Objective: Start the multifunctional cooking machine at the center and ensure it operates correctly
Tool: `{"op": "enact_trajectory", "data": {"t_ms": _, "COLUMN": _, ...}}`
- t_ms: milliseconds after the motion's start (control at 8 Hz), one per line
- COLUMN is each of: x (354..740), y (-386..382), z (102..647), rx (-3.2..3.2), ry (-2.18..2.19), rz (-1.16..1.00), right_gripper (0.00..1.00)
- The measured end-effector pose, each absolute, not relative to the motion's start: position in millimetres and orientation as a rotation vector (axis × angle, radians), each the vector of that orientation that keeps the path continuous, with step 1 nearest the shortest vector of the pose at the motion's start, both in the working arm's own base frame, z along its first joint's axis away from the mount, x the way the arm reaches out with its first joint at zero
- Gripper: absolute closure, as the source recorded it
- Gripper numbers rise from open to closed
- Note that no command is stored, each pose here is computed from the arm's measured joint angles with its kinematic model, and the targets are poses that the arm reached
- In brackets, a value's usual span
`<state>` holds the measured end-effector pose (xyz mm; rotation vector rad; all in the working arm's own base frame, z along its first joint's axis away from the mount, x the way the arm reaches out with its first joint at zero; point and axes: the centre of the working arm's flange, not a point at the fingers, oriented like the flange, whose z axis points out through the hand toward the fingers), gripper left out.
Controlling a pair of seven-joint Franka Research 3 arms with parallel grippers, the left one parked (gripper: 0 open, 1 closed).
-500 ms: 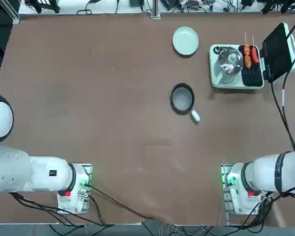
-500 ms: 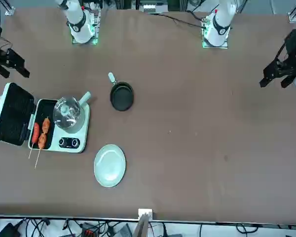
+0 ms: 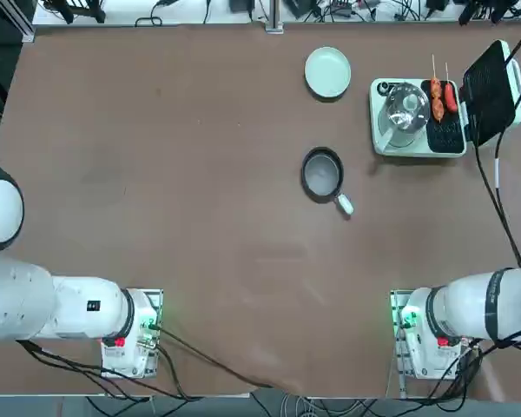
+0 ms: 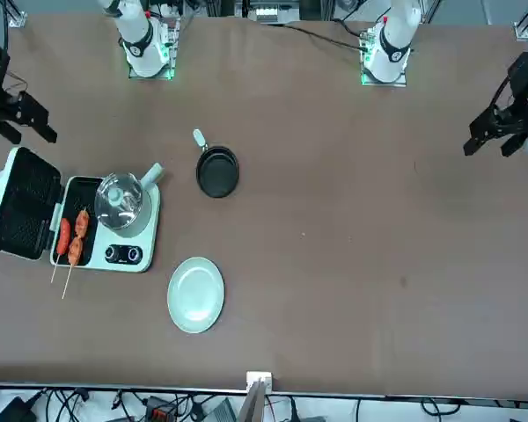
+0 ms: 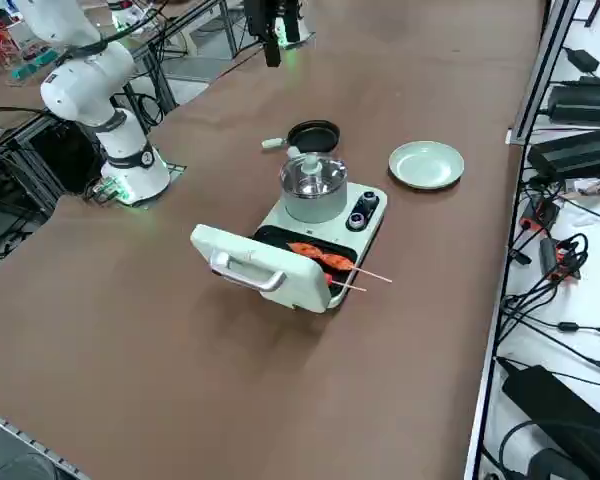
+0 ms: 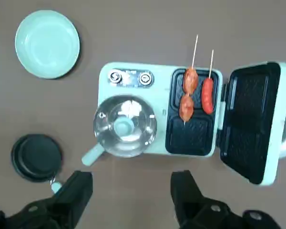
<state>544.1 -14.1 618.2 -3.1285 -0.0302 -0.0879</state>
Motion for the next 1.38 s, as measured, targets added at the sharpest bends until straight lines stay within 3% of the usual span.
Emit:
{"op": "enact_trajectory", "data": {"t_ms": 250, "x": 570.5, "y": -9.2, "z": 584.3, "rx": -3.129, "ry": -0.041, "rz": -0.203, "right_gripper": 0.00}}
{"op": "enact_trajectory", "data": {"t_ms": 750, "x": 635.0, "y": 34.8, "z": 462.4, "rx": -3.124, "ry": -0.149, "rz": -0.242, "right_gripper": 0.00}}
{"op": "enact_trajectory", "data": {"t_ms": 1375, "x": 655.3, "y": 65.6, "z": 325.7, "rx": -3.115, "ry": -0.245, "rz": -0.169, "right_gripper": 0.01}}
